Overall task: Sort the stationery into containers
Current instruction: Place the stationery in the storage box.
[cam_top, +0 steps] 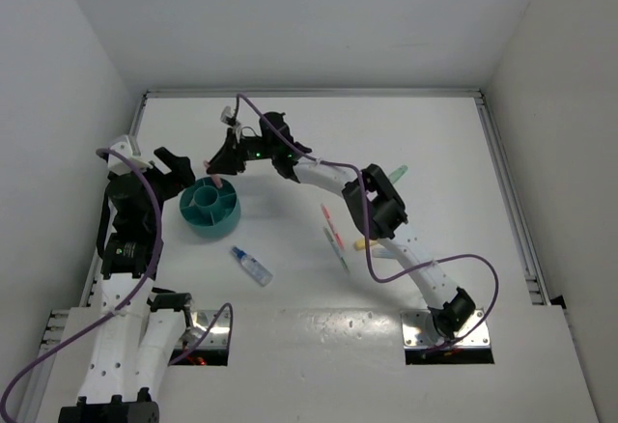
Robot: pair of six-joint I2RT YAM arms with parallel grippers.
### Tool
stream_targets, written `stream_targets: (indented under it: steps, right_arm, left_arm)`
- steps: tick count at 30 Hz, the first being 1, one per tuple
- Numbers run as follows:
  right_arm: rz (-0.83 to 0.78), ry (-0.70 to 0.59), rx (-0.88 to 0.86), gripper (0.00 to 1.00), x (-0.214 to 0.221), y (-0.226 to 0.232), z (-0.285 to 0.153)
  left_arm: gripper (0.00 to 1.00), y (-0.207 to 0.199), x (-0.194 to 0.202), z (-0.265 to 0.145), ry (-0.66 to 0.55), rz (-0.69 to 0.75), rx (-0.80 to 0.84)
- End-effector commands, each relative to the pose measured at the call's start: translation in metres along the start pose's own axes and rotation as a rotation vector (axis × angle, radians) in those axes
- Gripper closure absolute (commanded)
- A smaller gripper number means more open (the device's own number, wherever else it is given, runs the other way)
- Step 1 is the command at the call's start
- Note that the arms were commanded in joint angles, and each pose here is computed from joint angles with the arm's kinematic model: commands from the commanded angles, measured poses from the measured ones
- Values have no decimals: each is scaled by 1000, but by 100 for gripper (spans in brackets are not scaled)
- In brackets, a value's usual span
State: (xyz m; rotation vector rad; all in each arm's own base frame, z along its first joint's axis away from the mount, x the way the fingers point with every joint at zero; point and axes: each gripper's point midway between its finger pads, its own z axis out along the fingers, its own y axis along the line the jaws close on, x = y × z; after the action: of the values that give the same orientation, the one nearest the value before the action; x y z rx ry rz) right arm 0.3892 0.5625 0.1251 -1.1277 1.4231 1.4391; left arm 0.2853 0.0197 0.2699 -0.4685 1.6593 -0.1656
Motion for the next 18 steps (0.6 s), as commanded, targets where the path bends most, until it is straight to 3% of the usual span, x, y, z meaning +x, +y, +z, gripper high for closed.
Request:
stream_targets:
  steps: [1,2,6,10,13,14,15,16,17,18]
  right_arm:
    - [-83,-13,-35,87,-9,11,7]
    - [-83,-11,-44,82,-9,13,7]
    - [-93,0,-51,36,-9,15,5]
    - [-127,-21,-45,38,-35,18,-1]
    - [-147,-45,-19,62,-65,17,-12]
    - [-157,-44,-1,73,-71,16,-14]
    - [-131,-10,67,100,-73,5,-21]
    - [-161,-16,120,100,-102,7,-26]
    - [-205,10,205,100,-112,-8,-38]
    - [-164,100,387,100,-101,-36,-60]
  left_arm:
    - [14,-3,-14,-1,-55,-17,13]
    - [14,-3,-14,-1,-55,-17,13]
    - [14,-3,-14,-1,-55,-17,13]
    - [14,-3,-14,-1,-55,-17,13]
    - [17,-3,-14,-1,-55,-17,13]
    - [36,-4,-14,-1,-55,-26,14]
    - [53,-4,-14,-1,-55,-26,14]
    - [71,-4,-14,-1,-55,-26,14]
    - [96,-4,-14,-1,-55,-26,14]
    - [100,-4,-14,-1,-55,-26,14]
